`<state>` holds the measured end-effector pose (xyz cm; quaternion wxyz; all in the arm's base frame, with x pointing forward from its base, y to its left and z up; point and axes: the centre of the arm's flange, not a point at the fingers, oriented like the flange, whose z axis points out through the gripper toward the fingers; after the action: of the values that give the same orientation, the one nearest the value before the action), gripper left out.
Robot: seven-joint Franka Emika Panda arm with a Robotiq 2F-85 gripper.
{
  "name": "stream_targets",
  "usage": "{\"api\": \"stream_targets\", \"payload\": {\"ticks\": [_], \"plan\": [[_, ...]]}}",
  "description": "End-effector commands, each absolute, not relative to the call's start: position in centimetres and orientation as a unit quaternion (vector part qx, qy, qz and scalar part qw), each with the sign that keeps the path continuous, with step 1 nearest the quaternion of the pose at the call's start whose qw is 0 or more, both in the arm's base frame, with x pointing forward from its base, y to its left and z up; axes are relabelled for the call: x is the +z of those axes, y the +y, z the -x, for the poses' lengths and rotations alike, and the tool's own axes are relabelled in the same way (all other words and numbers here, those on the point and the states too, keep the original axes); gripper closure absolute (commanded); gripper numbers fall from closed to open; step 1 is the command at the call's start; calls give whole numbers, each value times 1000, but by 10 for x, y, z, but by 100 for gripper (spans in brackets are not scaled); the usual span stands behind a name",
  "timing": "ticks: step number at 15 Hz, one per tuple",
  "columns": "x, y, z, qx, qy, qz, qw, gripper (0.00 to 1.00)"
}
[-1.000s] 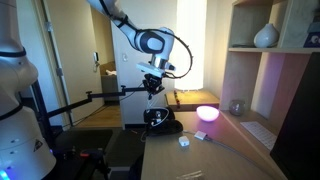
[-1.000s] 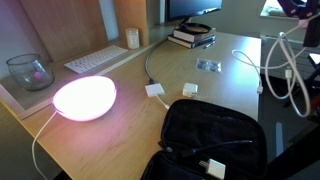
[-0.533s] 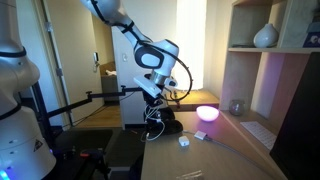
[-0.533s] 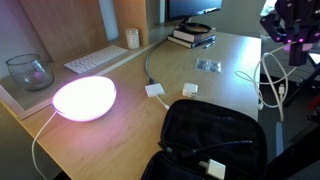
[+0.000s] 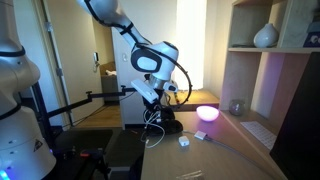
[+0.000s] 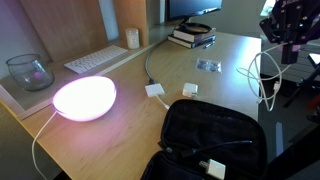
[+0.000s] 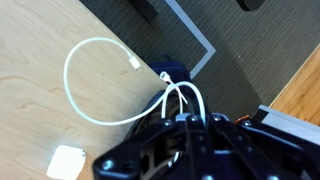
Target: Put the cord on the right side of the desk
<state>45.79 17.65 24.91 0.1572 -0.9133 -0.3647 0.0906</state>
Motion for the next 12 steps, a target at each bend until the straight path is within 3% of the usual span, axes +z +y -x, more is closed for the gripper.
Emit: {"api": "stream_targets", "payload": {"ticks": [1, 12], "plan": [[259, 173, -447, 74, -354, 922, 139, 99], [249, 174, -458, 41, -355, 924, 135, 99]]}}
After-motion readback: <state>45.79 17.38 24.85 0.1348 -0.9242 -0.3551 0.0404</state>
